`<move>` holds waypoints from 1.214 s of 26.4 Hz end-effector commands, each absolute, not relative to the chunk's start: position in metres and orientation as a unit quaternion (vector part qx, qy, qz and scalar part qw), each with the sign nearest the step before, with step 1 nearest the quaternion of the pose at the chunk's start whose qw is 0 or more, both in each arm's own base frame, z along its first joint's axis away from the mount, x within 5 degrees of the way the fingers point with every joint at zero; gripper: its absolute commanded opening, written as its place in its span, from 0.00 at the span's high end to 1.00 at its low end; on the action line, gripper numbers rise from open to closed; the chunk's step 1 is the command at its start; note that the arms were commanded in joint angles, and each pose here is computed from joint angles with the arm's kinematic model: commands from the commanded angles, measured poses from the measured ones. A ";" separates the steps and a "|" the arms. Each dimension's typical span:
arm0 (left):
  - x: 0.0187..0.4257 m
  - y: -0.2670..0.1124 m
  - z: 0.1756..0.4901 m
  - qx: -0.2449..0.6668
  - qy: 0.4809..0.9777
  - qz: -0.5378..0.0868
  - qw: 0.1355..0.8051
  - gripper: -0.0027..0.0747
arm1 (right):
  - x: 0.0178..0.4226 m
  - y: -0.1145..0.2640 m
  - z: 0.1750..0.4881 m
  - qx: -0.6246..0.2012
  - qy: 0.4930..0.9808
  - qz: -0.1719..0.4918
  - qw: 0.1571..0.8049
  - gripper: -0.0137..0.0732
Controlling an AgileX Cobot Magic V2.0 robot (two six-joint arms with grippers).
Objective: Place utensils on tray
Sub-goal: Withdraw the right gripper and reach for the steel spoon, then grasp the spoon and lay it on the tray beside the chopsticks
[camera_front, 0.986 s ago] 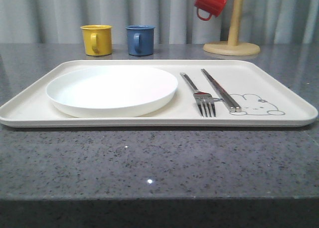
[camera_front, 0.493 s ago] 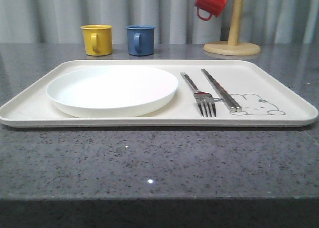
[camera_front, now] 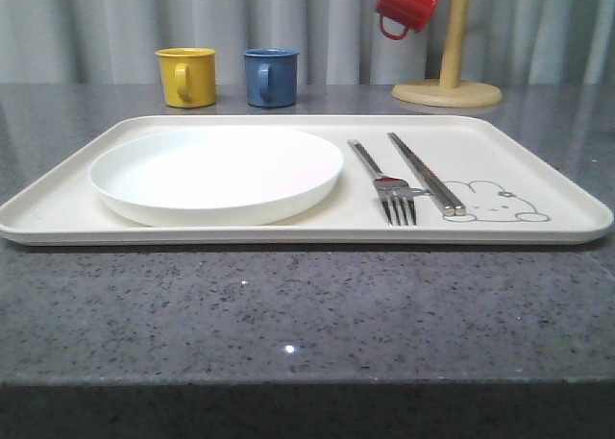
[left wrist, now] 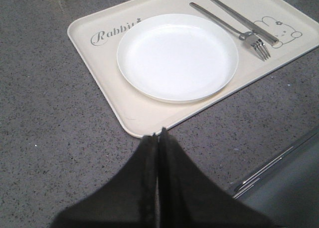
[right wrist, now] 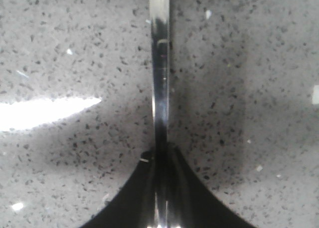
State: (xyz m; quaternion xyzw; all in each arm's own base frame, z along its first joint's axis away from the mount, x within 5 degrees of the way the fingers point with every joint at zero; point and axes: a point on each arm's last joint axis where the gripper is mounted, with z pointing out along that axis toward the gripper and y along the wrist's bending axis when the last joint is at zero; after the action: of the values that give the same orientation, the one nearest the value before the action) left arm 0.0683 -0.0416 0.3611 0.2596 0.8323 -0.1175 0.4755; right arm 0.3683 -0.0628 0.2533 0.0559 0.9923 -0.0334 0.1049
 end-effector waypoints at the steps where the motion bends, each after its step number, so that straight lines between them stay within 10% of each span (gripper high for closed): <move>1: 0.069 -0.044 0.374 0.254 0.810 -0.136 0.511 0.99 | 0.361 -0.059 0.290 0.054 0.985 -0.028 0.160 0.83; 17: 0.069 -0.044 0.375 0.254 0.808 -0.137 0.513 0.99 | 0.323 0.100 0.339 -0.061 0.969 0.143 0.193 0.83; 25: 0.069 -0.044 0.375 0.254 0.808 -0.137 0.513 0.99 | 0.351 0.108 0.300 0.015 0.975 0.145 0.166 0.81; 32: 0.069 -0.044 0.375 0.254 0.808 -0.137 0.513 0.99 | 0.357 0.101 0.292 0.024 0.980 0.100 0.168 0.56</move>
State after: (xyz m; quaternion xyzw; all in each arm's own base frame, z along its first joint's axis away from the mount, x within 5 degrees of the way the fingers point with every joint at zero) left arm 0.0683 -0.0416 0.3611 0.2596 0.8323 -0.1175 0.4755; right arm 0.3581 0.1041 0.2656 0.0277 0.9878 0.0989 0.1173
